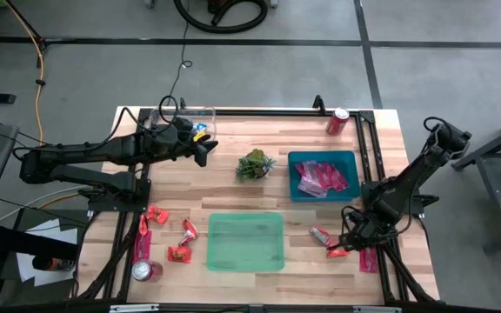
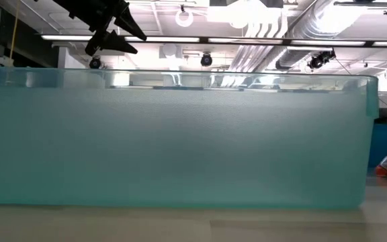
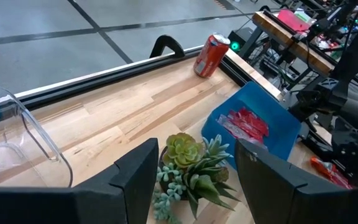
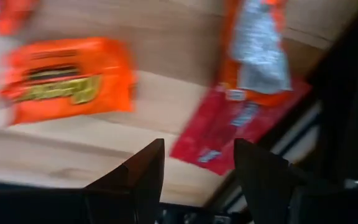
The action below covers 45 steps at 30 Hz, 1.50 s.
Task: Sort candy
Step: Put the red candy into the blue bin
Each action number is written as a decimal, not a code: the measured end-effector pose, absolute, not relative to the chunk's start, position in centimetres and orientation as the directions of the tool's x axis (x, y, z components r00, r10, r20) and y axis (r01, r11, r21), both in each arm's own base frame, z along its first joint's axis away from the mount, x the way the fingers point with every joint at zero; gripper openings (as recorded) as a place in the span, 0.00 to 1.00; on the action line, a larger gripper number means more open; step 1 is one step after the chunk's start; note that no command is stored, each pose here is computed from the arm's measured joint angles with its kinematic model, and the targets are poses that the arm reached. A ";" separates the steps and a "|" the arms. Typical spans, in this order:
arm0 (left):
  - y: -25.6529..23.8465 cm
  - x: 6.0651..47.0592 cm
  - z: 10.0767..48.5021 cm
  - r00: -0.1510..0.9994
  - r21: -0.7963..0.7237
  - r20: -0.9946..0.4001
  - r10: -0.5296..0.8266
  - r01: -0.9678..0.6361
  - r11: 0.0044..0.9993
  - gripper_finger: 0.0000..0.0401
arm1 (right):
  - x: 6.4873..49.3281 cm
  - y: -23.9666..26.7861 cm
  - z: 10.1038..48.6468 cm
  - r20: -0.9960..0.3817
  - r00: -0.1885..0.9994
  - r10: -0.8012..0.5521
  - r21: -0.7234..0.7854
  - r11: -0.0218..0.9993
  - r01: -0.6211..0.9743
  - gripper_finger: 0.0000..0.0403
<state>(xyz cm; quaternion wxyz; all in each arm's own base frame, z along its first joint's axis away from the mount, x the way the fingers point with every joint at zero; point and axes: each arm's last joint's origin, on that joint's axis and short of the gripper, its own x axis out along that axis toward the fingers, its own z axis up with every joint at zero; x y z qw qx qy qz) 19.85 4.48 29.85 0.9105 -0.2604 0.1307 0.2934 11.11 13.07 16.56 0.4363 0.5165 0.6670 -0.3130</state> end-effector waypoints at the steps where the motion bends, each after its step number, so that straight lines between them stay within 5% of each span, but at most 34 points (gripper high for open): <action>1: 4.5 19.8 29.8 0.794 -0.397 -0.391 0.466 -0.602 0.692 0.50 | 10.9 13.0 16.2 -0.900 -0.104 0.424 0.013 0.264 0.964 0.47; 13: 4.5 19.8 29.8 0.790 -0.388 -0.391 0.472 -0.607 0.693 0.50 | 9.7 12.0 13.4 -0.899 -0.145 0.413 -0.045 0.242 0.969 0.47; 29: 4.6 19.8 29.8 0.777 -0.342 -0.388 0.495 -0.620 0.706 0.50 | 12.5 11.8 15.3 -0.951 0.189 0.246 0.251 0.252 0.935 0.47; 37: 4.6 19.8 29.8 0.775 -0.340 -0.387 0.499 -0.623 0.704 0.50 | 11.6 12.3 17.4 -0.962 -0.014 0.274 0.086 0.351 0.932 0.47; 45: 4.6 19.8 29.8 0.775 -0.342 -0.387 0.499 -0.624 0.703 0.50 | 11.1 12.8 15.3 -0.963 -0.044 0.267 0.028 0.263 0.964 0.47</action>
